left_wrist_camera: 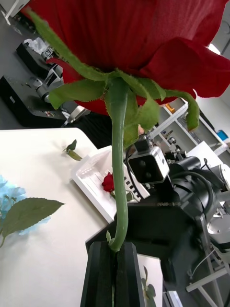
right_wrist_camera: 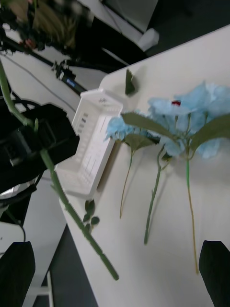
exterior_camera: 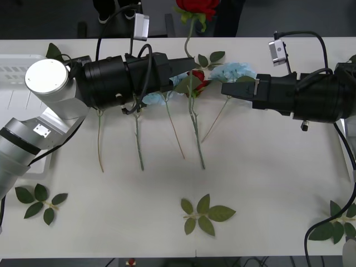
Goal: Place the red flowers into the right box and the blue flowers into the left box. If a person shows an open palm, hand one flower to the person first, then continue sorting.
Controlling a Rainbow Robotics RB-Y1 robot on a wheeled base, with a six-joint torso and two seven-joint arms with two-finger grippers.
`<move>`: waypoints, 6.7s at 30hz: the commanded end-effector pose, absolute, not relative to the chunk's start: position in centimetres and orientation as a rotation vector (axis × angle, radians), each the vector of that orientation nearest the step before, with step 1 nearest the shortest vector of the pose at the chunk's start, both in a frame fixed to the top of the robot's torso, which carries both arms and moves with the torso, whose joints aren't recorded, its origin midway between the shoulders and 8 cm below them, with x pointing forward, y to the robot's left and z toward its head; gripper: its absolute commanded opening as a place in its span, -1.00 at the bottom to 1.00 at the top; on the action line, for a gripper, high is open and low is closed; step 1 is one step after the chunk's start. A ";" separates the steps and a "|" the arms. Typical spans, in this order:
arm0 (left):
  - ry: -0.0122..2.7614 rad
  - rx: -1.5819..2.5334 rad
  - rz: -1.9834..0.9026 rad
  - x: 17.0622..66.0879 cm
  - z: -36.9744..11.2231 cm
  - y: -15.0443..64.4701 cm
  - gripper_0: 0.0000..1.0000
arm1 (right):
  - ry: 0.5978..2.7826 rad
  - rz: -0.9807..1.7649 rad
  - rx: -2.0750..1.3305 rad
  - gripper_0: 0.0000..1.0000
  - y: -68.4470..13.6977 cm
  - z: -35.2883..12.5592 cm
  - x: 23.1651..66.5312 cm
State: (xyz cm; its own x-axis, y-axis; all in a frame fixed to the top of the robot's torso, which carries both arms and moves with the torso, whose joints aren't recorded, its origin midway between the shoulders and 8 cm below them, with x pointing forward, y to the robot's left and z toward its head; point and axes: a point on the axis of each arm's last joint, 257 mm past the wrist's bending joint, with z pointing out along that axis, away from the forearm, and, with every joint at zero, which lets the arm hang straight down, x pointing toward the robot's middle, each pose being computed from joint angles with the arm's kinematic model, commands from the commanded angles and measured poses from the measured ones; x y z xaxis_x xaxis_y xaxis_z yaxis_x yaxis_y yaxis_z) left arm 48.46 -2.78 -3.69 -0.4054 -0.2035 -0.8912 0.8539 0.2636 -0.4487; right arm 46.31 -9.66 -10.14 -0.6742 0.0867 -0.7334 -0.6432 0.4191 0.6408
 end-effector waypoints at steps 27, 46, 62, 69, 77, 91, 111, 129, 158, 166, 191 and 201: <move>1.484 0.639 -1.291 48.3 -3.8 -5.3 -0.96 | 1.885 1.374 -0.684 0.13 -1.6 -12.0 45.1; 1.483 0.615 -1.321 48.2 -3.3 -4.9 1.00 | 1.867 1.369 -0.669 -1.00 -2.0 -11.4 45.6; 1.513 0.573 -1.314 49.3 -3.4 -2.8 1.00 | 2.033 1.000 -0.454 -1.00 -19.6 -10.2 49.8; 1.695 0.465 -1.235 52.1 -4.7 4.5 1.00 | 2.330 0.582 -0.248 -1.00 -31.3 -12.7 50.2; 2.000 0.364 -1.069 53.4 -8.6 11.9 1.00 | 2.581 0.087 -0.057 -1.00 -46.2 -16.2 46.8; 2.590 0.007 -0.578 51.5 -15.9 23.3 1.00 | 2.729 -0.369 0.194 -1.00 -61.7 -21.9 36.8; 2.698 -0.286 -0.080 51.7 -22.3 24.0 1.00 | 2.731 -0.396 0.262 -0.34 -62.0 -25.7 38.6; 2.660 -0.322 -0.081 55.8 -25.2 23.3 1.00 | 2.655 0.078 0.198 0.83 -51.9 -16.8 43.7; 2.633 -0.309 0.009 56.0 -29.8 27.0 1.00 | 2.421 0.440 0.309 0.83 -16.4 -23.4 56.0; 2.650 -0.290 0.005 55.4 -30.9 26.4 1.00 | 2.410 0.356 0.298 0.83 -12.3 -24.1 56.9; 2.622 -0.236 0.024 55.5 -32.4 25.1 -0.47 | 2.291 0.201 0.289 -0.08 -13.7 -27.1 63.7; 2.617 -0.212 0.036 55.7 -32.3 25.2 -1.00 | 2.287 0.200 0.279 -1.00 -13.5 -26.9 63.7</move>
State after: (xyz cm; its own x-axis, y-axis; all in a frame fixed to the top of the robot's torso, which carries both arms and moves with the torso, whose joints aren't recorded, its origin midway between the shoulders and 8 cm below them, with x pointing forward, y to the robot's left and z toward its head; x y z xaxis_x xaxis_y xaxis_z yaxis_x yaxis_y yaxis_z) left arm 55.55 25.12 -32.40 -0.8550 -0.1870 -0.4837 -0.1932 0.9804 -0.0376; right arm 62.97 -15.63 -28.92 -0.6756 0.2497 -0.6936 0.1564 0.9680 0.1962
